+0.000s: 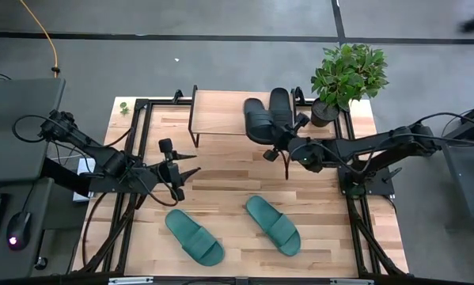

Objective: Pick and place slides into the shelf
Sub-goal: Put the black slipper on the shelf

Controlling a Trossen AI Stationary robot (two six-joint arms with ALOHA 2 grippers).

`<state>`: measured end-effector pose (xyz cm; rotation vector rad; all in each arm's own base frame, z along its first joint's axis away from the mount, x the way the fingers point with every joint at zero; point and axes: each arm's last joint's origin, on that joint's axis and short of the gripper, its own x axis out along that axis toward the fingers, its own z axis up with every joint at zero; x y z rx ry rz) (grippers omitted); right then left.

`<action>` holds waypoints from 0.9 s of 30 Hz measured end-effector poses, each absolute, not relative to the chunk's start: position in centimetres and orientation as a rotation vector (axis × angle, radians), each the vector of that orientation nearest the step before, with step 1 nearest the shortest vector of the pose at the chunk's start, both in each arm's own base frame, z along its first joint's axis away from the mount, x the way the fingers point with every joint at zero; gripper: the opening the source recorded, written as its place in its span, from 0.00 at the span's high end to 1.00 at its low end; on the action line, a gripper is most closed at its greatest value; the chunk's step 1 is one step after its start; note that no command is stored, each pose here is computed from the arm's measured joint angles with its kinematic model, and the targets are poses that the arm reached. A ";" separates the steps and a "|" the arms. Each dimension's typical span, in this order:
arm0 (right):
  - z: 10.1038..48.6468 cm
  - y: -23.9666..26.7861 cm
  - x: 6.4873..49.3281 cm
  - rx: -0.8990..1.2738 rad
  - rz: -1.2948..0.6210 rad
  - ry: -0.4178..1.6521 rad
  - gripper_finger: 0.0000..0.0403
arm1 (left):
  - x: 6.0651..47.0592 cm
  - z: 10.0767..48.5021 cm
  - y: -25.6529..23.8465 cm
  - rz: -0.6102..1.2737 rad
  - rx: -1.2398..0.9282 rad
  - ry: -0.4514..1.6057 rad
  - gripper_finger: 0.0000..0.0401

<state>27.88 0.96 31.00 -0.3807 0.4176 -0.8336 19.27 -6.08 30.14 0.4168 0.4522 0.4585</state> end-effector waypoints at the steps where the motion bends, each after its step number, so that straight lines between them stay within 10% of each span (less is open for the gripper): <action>1: 30.9 0.9 28.1 -0.381 -0.846 0.413 1.00 | 19.2 30.0 -6.0 0.459 0.422 0.460 0.55; 27: 28.4 -2.8 31.0 -0.511 -0.952 0.512 1.00 | 20.0 29.9 -5.2 0.397 0.361 0.473 0.55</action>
